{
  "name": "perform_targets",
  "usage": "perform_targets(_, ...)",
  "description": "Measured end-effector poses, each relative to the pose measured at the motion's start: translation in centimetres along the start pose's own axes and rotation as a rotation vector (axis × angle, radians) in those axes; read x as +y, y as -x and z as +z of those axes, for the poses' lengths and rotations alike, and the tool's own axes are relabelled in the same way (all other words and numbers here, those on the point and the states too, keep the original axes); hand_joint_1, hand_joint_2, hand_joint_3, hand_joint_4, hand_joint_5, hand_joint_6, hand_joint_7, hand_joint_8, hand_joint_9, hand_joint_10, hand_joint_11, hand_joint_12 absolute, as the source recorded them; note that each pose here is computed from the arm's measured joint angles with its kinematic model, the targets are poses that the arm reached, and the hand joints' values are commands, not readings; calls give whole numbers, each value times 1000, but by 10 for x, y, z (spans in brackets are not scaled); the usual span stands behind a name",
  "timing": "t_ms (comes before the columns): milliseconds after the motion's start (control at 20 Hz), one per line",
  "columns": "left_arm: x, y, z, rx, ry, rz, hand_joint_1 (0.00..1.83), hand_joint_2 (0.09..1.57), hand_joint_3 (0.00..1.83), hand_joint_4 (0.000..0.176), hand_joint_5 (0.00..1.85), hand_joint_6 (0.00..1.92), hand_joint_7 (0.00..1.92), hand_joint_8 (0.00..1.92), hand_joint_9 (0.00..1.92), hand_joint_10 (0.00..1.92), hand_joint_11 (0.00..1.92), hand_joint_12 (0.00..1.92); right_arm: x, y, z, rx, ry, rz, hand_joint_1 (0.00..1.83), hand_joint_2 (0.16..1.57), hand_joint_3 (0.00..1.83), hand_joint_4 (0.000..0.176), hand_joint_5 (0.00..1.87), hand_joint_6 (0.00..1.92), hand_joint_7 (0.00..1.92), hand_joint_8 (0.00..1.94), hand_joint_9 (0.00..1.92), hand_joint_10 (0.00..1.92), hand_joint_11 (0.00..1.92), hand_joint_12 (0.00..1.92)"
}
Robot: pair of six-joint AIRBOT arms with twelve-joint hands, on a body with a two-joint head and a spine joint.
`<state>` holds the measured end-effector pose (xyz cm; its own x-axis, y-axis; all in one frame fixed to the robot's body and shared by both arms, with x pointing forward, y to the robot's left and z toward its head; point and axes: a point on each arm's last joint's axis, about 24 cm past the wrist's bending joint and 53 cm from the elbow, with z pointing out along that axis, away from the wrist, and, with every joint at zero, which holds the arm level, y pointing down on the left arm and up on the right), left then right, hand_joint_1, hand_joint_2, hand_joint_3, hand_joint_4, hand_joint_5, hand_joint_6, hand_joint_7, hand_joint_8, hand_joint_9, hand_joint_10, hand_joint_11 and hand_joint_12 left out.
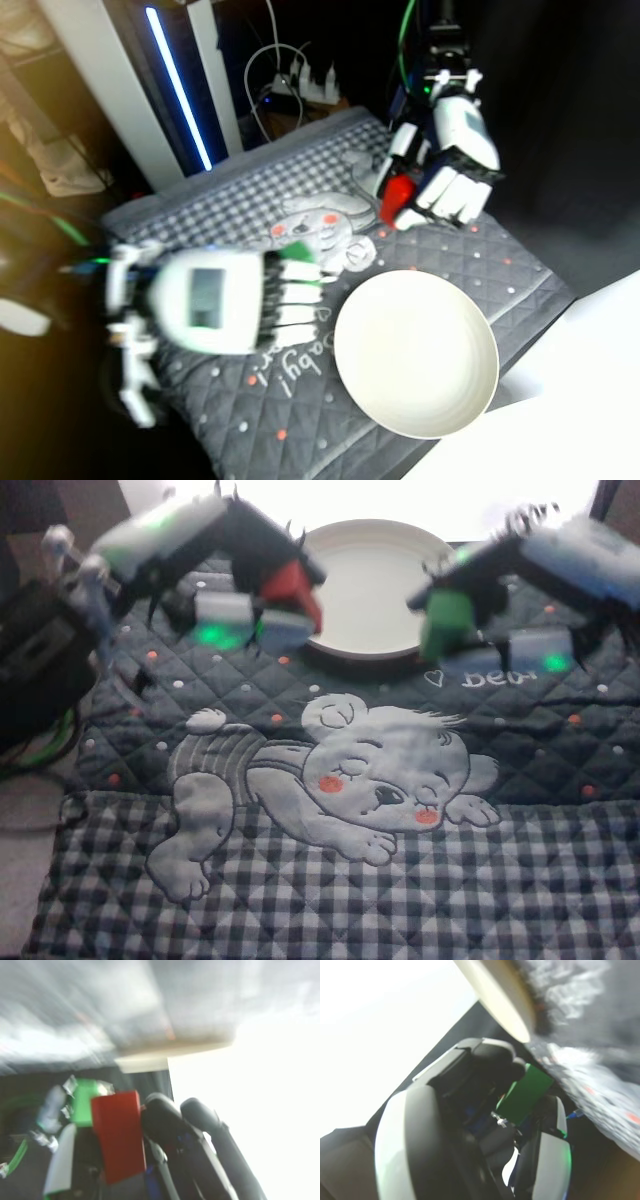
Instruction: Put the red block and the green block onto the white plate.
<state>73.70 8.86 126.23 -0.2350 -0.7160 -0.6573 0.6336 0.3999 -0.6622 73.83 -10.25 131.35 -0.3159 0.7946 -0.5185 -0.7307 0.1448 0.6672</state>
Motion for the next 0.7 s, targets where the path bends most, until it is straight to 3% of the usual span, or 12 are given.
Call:
perform_targets(50,-1,4,15,-19,-5,1,1284,1012,7,0,1205,455,1264,648,1192,930,1038,1403,-3,11,14,-36,-7,-5,1194,1040,1,0,1158,663,1091,1908,1356,1907,1420,1918)
perform_targets(100,0,6,25,-29,-3,4,1278,1015,3,0,1228,431,1234,695,1155,1381,1110,1673,-6,17,23,-55,-16,-7,1193,1044,1,0,1148,681,1043,1934,1264,1918,1339,1920)
perform_targets(150,4,6,36,-31,12,6,1264,1024,2,1,1228,484,1180,733,1016,1323,995,1638,-11,20,30,-65,-31,-14,1184,1061,2,0,1106,753,928,1940,1086,1920,1136,1921)
perform_targets(200,10,5,45,-28,34,11,1255,1036,2,23,1204,576,1134,766,1008,1002,936,1391,-18,18,34,-60,-57,-26,1180,1067,2,0,1092,777,939,1941,1109,1921,1161,1921)
perform_targets(250,17,2,52,-20,61,13,1249,1044,1,27,1155,647,1134,780,1085,626,892,1181,-27,12,39,-44,-95,-64,1241,1116,3,0,974,798,984,1365,1042,1485,996,1757)
perform_targets(300,25,-3,58,-4,92,15,1230,1074,5,37,1037,872,1093,816,1060,363,730,1139,-38,7,43,-32,-134,-84,1225,1130,2,0,918,942,998,1144,1012,1131,932,1547)
perform_targets(350,29,-8,59,10,107,16,1143,1105,4,0,986,960,988,336,1054,186,589,1147,-43,3,43,-23,-155,-97,1153,1141,1,0,917,1037,935,1125,979,1463,934,1761)
perform_targets(400,32,-14,59,31,122,19,1051,1029,0,0,787,379,946,132,967,95,378,1305,-46,-1,44,-12,-169,-100,968,1058,0,0,638,373,664,622,620,907,451,1474)
perform_targets(500,39,-23,54,56,144,16,849,900,0,0,653,49,800,10,847,24,216,1435,-46,-5,44,-2,-172,-99,789,951,0,87,220,17,327,61,309,194,52,910)
perform_targets(550,43,-24,47,62,150,17,762,851,0,0,608,12,771,1,751,4,42,1386,-45,-7,44,-1,-169,-89,711,919,0,102,81,7,223,17,218,73,10,682)
perform_targets(600,44,-23,44,60,154,12,853,863,0,25,547,3,739,1,676,2,8,1224,-43,-9,45,2,-166,-85,653,902,0,161,15,1,83,6,87,24,1,459)
perform_targets(700,43,-23,29,71,150,7,955,876,0,6,499,0,657,0,645,1,18,1322,-32,-21,44,32,-143,-79,585,873,0,175,0,0,8,1,18,4,0,225)
